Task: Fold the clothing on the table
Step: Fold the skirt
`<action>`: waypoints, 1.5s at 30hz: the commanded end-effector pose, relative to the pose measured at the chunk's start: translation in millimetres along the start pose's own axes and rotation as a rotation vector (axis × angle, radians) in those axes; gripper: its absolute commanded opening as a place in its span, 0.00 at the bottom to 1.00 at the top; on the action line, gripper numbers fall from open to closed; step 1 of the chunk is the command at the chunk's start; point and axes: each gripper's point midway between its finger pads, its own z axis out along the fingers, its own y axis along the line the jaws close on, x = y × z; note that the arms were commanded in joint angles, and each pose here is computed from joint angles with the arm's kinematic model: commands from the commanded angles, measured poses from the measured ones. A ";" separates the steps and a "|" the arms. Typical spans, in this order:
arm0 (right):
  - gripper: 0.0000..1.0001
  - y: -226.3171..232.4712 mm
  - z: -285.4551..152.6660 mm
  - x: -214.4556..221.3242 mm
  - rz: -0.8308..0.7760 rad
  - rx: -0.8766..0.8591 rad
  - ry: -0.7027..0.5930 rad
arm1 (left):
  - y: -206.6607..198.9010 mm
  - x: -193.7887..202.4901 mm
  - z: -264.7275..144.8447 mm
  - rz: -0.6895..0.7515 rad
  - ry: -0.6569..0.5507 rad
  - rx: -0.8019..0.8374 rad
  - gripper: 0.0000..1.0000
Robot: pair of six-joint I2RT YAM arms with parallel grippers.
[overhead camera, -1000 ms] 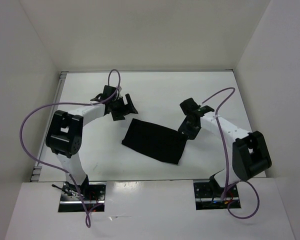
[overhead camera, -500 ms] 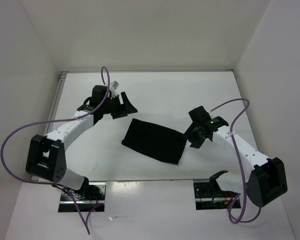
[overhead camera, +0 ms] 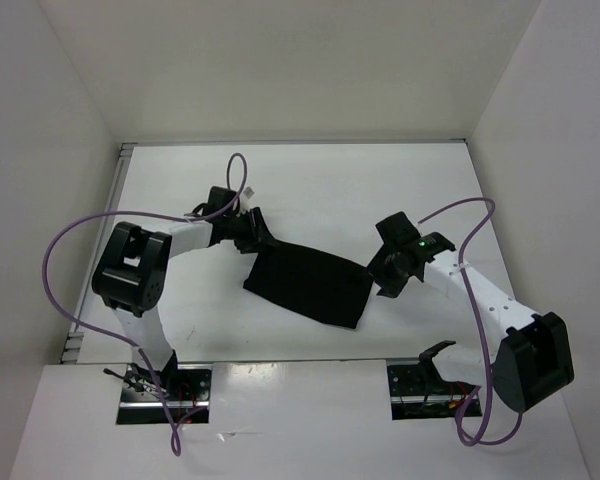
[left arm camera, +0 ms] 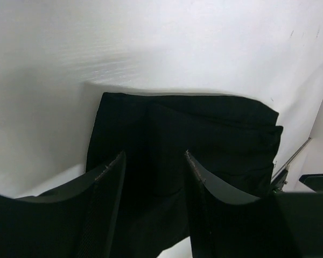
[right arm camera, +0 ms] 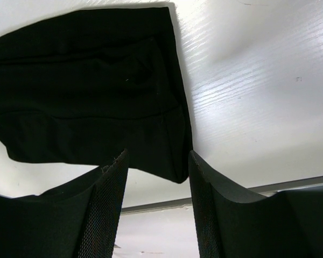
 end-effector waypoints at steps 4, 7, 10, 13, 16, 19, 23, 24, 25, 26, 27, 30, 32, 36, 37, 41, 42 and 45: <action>0.54 3.5 -9.9 -2.0 0.005 -0.024 -0.024 | -23.1 -16.5 12.4 0.064 -0.023 0.120 0.46; 0.54 1.5 -10.1 -1.0 0.004 -0.016 -0.020 | -21.6 -14.8 23.8 0.064 -0.003 0.125 0.34; 0.54 0.7 -8.2 -0.5 0.004 -0.007 -0.015 | -26.6 -17.4 26.0 0.065 -0.003 0.153 0.05; 0.54 0.7 -9.9 -2.7 0.004 -0.003 -0.025 | -31.3 -21.0 17.7 0.067 -0.030 0.148 0.00; 0.54 0.7 -9.9 -2.7 0.004 -0.003 -0.025 | -41.4 -29.3 -10.0 0.096 -0.126 0.122 0.00; 0.54 1.1 -7.4 -3.0 -0.005 -0.009 -0.028 | -48.1 -39.3 -35.6 0.119 -0.229 0.089 0.00; 0.54 2.6 -3.4 -1.7 -0.005 -0.005 -0.016 | -46.8 -41.5 -36.5 0.136 -0.237 0.076 0.00; 0.54 3.0 -3.7 -0.2 -0.014 -0.009 -0.008 | -38.1 -35.3 -25.8 0.117 -0.195 0.063 0.00; 0.54 4.3 -1.7 -0.8 -0.015 -0.009 -0.008 | -31.3 -28.9 -19.3 0.102 -0.164 0.054 0.02; 0.54 4.3 -1.7 -0.8 -0.015 -0.009 -0.008 | -21.5 -25.8 -8.0 0.086 -0.138 0.037 0.05; 0.54 4.7 -2.1 0.9 -0.024 -0.014 0.001 | -16.3 -22.5 -3.0 0.065 -0.123 0.027 0.27; 0.54 7.1 -2.3 1.3 -0.033 -0.027 0.005 | 0.5 -20.8 4.4 0.001 -0.120 -0.045 0.62; 0.54 4.0 -0.1 4.9 -0.033 -0.020 0.019 | 12.4 -28.0 -4.3 -0.024 -0.171 -0.140 0.71; 0.54 6.8 6.0 18.2 -0.030 -0.064 0.068 | 10.2 -53.6 -47.2 -0.038 -0.333 -0.262 0.75; 0.54 4.8 9.1 24.5 -0.030 -0.069 0.094 | 6.4 -56.9 -56.1 -0.024 -0.355 -0.268 0.75; 0.54 16.8 18.1 25.9 -0.031 -0.119 0.109 | -39.9 -56.5 -97.5 0.035 -0.402 -0.150 0.75; 0.54 19.1 20.5 26.5 -0.041 -0.125 0.116 | -50.6 -50.8 -101.1 0.049 -0.389 -0.120 0.75; 0.54 17.7 35.3 32.5 -0.057 -0.090 0.149 | -85.9 -32.2 -111.3 0.081 -0.334 0.045 0.69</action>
